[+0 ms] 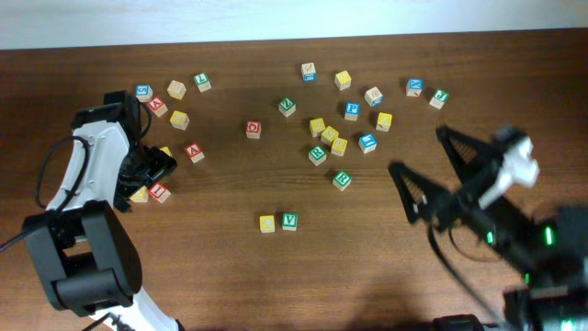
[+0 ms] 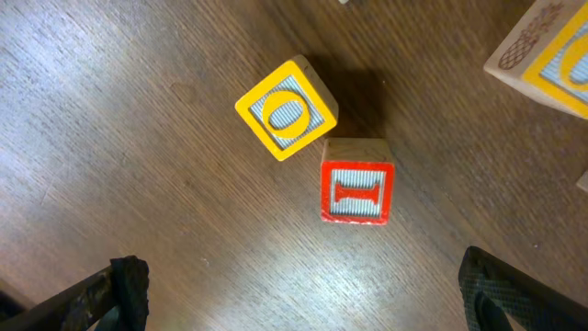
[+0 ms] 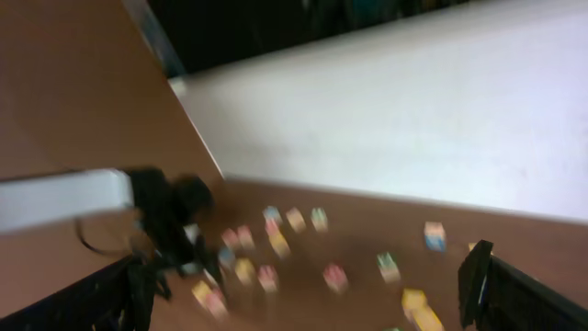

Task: Spell out CVPR
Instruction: 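Reach the right gripper to the blue P block and grasp it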

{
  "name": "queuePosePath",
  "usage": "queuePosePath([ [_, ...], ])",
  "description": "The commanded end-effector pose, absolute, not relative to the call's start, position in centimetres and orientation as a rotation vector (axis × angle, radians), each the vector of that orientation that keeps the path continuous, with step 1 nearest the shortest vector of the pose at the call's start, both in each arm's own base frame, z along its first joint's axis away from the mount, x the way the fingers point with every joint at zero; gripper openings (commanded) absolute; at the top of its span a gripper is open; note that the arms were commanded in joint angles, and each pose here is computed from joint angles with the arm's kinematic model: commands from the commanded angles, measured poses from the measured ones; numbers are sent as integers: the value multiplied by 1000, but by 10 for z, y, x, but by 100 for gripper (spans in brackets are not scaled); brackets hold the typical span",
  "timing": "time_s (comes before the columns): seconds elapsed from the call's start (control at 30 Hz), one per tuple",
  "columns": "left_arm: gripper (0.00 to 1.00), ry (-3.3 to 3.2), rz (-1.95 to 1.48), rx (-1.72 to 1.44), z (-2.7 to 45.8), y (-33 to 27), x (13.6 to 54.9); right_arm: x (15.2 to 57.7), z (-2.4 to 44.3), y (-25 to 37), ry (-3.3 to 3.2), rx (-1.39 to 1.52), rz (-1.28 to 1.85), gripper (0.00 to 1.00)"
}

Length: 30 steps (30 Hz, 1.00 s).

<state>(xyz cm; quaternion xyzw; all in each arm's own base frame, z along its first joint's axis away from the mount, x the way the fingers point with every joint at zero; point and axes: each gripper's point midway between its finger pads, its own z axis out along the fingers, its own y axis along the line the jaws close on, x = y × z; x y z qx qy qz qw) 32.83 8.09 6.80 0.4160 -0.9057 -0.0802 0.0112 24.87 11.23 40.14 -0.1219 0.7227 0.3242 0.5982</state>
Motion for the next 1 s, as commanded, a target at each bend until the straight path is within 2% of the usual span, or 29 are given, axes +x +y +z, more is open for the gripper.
queuePosePath([
  [0.0,99,-2810,-255,1303,65,82,326,281,410,127,1711,-479,657,98],
  [0.1,99,-2810,-255,1303,65,82,326,327,393,138,1881,-419,595,98],
  [0.23,99,-2810,-255,1303,65,82,326,364,344,171,2128,-394,552,98],
  [0.37,99,-2810,-255,1303,65,82,326,392,299,177,2362,-367,335,98],
  [0.6,99,-2810,-255,1303,65,82,326,407,282,170,2508,-348,255,98],
  [0.83,99,-2810,-255,1303,65,82,326,397,285,194,2508,-414,424,98],
  [0.97,99,-2810,-255,1302,65,82,326,412,283,182,2494,-328,321,98],
])
